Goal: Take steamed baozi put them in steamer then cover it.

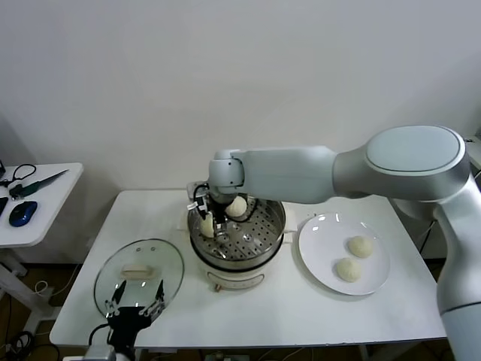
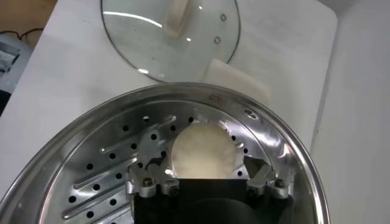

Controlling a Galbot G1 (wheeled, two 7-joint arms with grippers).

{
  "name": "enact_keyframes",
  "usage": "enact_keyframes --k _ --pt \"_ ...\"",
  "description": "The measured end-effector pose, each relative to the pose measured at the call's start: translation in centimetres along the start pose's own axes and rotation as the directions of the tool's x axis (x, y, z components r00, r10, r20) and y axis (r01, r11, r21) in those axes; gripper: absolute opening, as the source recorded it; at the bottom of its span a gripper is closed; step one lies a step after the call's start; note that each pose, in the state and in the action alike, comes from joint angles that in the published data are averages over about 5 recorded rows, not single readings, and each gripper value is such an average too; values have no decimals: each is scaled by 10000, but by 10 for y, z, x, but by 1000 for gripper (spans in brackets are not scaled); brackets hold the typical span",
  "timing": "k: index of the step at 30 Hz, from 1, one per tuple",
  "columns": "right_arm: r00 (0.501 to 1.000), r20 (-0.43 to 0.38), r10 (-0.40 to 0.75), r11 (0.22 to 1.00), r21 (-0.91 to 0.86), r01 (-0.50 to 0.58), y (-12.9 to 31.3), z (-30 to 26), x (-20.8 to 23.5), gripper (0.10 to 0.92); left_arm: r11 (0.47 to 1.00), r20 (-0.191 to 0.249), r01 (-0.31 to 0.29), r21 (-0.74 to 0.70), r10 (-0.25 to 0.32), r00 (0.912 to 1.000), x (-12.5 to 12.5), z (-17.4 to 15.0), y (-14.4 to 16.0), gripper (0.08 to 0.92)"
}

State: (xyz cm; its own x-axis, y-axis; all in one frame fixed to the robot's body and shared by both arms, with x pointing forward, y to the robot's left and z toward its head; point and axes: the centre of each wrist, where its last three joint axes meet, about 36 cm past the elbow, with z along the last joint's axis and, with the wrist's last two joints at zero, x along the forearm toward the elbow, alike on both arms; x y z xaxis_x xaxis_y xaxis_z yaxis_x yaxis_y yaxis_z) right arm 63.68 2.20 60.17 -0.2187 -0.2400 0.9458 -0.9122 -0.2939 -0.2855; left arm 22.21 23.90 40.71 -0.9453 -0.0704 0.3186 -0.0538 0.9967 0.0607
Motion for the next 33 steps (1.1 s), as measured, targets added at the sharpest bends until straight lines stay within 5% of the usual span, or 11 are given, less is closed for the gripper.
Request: enact_keyframes --k 16,33 --pt "9939 -521 -970 9897 -1104 908 29 190 107 823 9994 -155 -279 -205 276 9995 2 1 -3 823" --pt "9762 -996 -1925 9435 -2921 1562 141 344 44 823 9988 -235 -130 -472 119 9997 8 6 0 823"
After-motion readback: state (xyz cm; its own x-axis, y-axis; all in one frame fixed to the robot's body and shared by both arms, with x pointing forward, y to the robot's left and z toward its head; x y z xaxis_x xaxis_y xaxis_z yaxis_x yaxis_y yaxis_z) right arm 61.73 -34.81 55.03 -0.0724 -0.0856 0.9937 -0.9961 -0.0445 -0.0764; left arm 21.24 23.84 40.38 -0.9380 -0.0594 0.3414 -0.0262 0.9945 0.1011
